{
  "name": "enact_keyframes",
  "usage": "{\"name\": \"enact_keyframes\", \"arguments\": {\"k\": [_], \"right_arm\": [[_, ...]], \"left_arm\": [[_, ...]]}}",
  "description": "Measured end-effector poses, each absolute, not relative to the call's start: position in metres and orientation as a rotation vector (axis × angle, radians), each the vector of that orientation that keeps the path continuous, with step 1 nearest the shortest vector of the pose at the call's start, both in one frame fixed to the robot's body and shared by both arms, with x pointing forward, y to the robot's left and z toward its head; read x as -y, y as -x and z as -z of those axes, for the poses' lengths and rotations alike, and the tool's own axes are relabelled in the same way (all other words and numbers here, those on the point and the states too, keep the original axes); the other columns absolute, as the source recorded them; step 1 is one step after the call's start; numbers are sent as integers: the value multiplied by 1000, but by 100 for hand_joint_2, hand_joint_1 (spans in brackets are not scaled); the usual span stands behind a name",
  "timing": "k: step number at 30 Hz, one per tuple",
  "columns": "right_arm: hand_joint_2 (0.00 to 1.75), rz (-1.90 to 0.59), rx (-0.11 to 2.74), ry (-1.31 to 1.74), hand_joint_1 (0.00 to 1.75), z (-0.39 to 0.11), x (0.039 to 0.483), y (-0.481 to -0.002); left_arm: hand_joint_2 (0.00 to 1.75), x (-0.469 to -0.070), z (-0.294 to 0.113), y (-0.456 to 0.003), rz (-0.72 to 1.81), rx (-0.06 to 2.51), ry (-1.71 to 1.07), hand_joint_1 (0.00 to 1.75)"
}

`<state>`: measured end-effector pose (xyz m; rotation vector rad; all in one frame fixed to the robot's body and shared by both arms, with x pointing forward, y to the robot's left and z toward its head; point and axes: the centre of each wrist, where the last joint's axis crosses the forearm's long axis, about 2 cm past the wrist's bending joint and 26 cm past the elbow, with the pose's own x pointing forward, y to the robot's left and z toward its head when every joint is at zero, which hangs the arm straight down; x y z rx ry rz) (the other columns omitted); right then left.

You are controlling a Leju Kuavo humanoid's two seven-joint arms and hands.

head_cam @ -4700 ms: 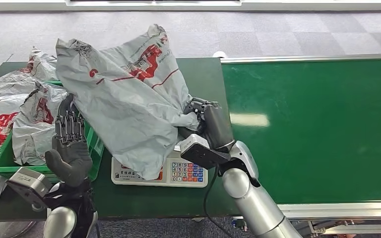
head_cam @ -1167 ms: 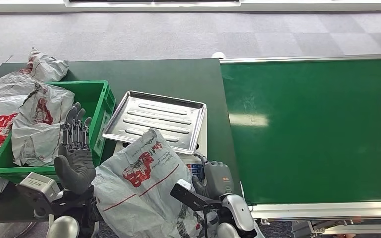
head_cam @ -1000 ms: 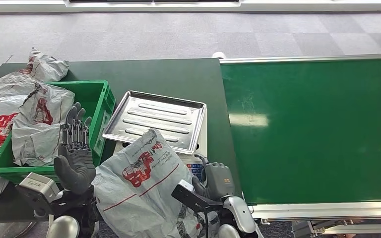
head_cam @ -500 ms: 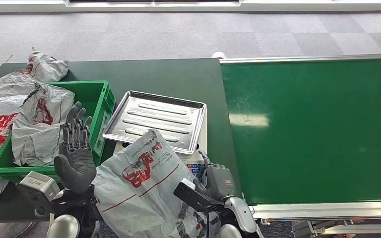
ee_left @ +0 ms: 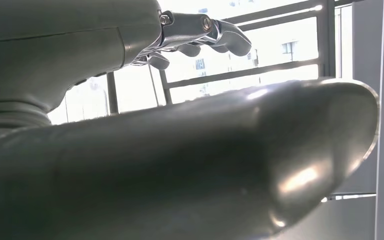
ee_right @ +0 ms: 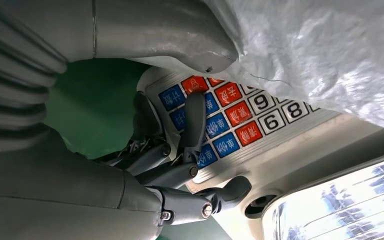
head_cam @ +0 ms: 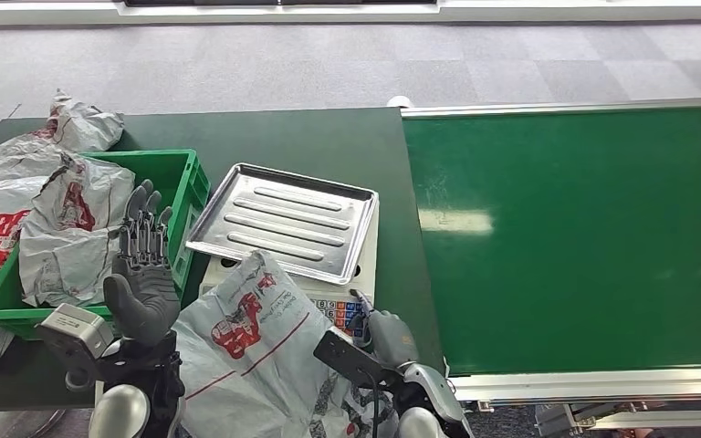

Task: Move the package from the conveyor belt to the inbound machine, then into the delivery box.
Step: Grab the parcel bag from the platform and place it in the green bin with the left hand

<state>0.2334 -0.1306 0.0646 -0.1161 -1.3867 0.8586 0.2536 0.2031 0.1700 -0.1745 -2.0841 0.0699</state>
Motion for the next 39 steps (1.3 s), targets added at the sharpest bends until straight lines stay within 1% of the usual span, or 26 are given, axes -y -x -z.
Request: {"name": "enact_keyframes", "arguments": {"k": [27, 31, 35, 37, 38, 39], "right_arm": [[0, -872, 1375, 63, 0, -65, 124, -232], [175, -891, 1368, 30, 0, -65, 117, -229], [175, -922, 1358, 39, 0, -65, 111, -226], [175, -923, 1352, 51, 0, -66, 110, -225], [175, -921, 1348, 56, 0, -66, 110, -225], [175, -917, 1345, 58, 0, -66, 110, -225]], "left_arm": [[0, -203, -169, -254, -71, 2079, 176, 0], [0, -203, -169, -256, -72, 2077, 177, 0], [0, -202, -170, -258, -73, 2070, 182, 0], [0, -202, -170, -259, -39, 2038, 126, 0], [0, -202, -169, -260, 20, 1996, 63, 0], [0, -205, -165, -260, 152, 1919, -36, 0]]}}
